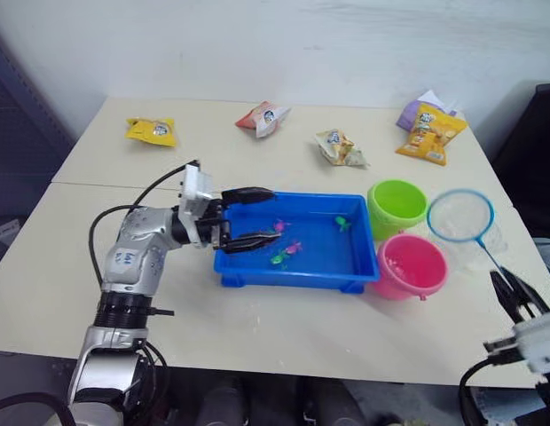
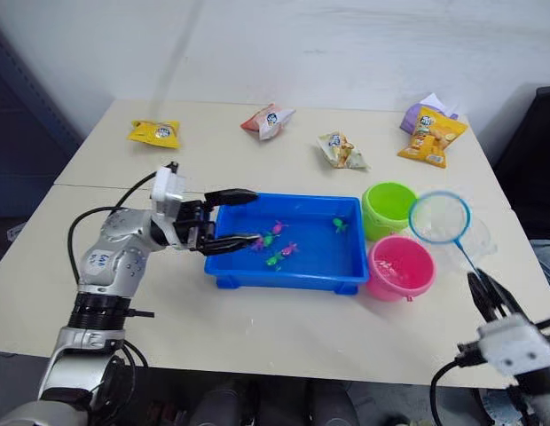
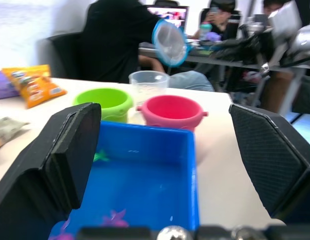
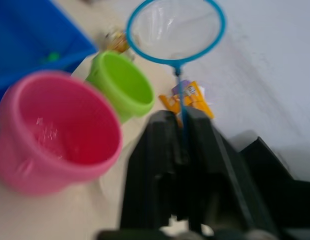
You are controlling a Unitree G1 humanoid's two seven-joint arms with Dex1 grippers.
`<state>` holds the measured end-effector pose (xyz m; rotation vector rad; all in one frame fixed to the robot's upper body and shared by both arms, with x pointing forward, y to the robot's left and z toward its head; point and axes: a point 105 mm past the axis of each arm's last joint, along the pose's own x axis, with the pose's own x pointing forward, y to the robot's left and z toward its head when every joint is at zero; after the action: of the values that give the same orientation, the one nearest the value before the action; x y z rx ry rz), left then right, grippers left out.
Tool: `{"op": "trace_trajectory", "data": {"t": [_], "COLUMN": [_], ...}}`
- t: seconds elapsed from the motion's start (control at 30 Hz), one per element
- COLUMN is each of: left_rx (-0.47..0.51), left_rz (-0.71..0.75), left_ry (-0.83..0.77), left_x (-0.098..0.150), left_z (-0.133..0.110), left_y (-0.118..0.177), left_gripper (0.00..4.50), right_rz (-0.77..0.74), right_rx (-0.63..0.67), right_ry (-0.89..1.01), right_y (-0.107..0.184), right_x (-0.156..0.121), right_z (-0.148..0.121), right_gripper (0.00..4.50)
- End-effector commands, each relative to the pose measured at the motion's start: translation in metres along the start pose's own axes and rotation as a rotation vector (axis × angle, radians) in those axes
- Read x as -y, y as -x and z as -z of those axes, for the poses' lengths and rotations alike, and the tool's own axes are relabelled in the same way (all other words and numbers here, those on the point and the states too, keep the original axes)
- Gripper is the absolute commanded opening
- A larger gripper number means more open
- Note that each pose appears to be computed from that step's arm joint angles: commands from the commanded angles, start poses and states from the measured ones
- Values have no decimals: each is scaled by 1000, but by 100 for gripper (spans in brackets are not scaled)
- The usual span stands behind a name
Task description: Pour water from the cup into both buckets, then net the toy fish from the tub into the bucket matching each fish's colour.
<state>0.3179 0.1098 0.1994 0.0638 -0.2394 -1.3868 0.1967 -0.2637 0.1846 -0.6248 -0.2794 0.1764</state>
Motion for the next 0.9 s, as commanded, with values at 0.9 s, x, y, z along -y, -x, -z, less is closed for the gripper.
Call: {"op": "trace_trajectory", "data": {"t": [0.9], "left_rx": [-274], "left_rz": [-91], "left_ry": [-34], "left_x": [23], "left_z": [15], "left_y": [74], "left_gripper": [441], "right_rz": [-844], "right_rx": [-364], "right_ry": [159], "right_y": [-127], "right_x": [-87], "right_z": [13], "right_gripper": [0]}}
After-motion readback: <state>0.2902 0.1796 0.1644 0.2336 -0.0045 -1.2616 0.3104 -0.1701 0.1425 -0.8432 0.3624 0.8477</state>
